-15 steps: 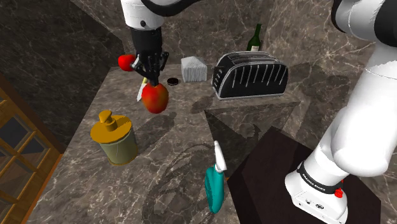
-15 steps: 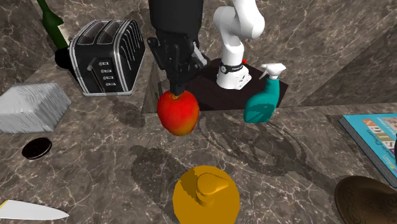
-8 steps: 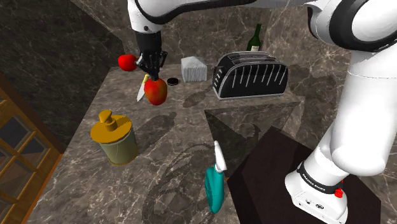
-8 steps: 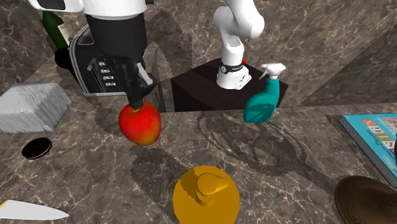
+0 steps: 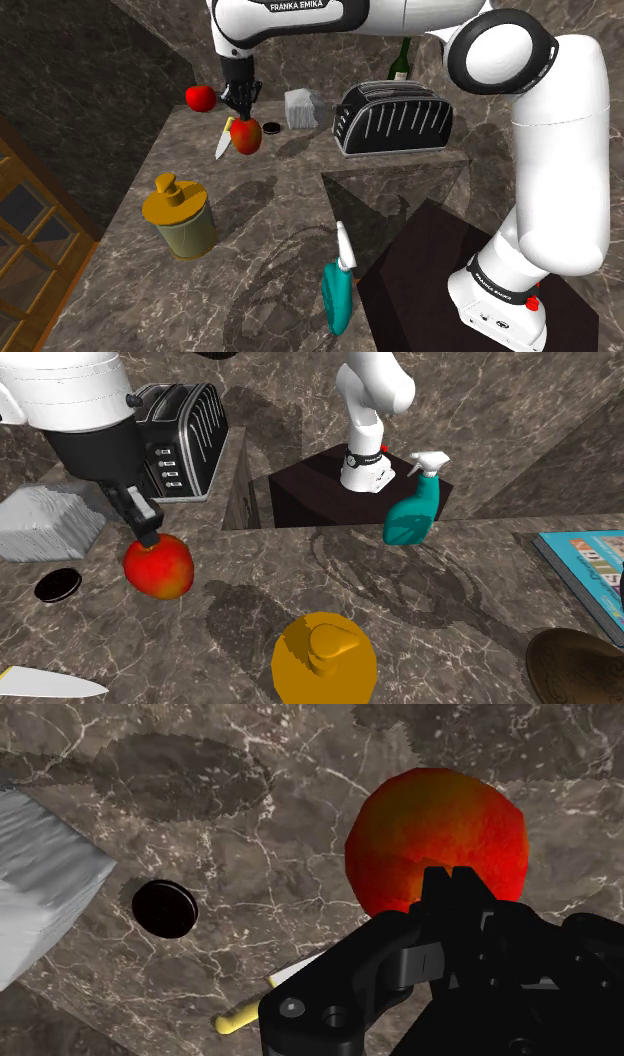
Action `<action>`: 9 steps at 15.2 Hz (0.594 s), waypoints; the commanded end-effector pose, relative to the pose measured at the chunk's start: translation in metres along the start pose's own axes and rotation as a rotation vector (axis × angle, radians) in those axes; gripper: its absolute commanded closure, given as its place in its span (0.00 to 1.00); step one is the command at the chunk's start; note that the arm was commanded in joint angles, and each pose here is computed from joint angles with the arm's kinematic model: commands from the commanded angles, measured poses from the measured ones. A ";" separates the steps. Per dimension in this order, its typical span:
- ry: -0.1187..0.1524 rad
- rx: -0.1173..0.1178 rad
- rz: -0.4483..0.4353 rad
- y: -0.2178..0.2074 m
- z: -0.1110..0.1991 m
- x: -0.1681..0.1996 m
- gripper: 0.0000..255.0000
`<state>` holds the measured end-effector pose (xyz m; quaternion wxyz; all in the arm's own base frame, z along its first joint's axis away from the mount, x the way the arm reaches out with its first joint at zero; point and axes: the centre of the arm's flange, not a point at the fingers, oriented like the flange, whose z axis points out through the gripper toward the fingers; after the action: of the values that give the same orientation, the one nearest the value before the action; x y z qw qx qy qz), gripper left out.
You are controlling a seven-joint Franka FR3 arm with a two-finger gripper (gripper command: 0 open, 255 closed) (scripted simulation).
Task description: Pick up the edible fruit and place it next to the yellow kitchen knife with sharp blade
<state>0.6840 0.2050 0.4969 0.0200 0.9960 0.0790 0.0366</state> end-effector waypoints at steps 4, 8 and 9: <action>0.001 -0.001 0.000 0.029 0.024 0.031 1.00; 0.001 -0.001 0.000 0.028 0.045 0.030 1.00; 0.001 -0.001 0.000 0.027 0.051 0.030 1.00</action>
<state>0.7217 0.1803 0.4554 0.0204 0.9960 0.0791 0.0366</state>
